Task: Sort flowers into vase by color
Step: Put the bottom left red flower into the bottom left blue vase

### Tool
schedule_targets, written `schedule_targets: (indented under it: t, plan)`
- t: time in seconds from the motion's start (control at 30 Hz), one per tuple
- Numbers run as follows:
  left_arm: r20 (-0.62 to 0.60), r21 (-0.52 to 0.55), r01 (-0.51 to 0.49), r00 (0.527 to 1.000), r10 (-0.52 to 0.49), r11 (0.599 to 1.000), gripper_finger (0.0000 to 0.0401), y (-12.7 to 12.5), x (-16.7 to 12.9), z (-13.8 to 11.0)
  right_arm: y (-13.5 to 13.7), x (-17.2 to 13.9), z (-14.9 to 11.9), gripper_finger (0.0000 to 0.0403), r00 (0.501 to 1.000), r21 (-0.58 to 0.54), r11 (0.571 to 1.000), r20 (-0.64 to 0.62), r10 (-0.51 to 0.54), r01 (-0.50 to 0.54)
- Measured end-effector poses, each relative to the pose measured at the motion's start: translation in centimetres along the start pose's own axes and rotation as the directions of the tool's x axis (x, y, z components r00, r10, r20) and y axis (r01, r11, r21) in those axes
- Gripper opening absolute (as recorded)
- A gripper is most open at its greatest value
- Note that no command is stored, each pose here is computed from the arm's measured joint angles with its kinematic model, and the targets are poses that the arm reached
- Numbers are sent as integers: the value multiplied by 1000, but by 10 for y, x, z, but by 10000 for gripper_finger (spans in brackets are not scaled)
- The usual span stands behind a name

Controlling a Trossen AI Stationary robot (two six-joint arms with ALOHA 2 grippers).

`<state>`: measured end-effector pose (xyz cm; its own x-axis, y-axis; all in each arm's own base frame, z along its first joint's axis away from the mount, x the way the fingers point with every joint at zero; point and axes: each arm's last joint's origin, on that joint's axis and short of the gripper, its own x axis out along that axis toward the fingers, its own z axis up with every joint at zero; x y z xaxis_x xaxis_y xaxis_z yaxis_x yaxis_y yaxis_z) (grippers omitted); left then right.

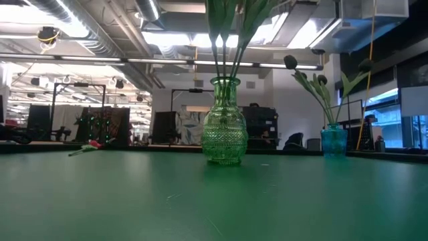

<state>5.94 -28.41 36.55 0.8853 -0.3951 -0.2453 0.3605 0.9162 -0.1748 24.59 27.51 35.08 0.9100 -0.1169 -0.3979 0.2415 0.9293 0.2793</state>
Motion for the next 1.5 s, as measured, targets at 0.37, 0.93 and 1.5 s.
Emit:
schedule_targets:
  t: [0.37,0.93,1.5]
  plan:
    - [5,127,-29,1000,28,991,3,4,3,0,0,0,0,243,1000,1,1000,1,-1,1]
    - [-24,24,-43,999,44,999,53,9,2,-7,1,0,1,243,1000,11,1000,7,4,-4]
    - [-19,-5,-34,999,34,999,100,10,-1,-22,2,0,2,243,1000,26,1000,14,13,-14]
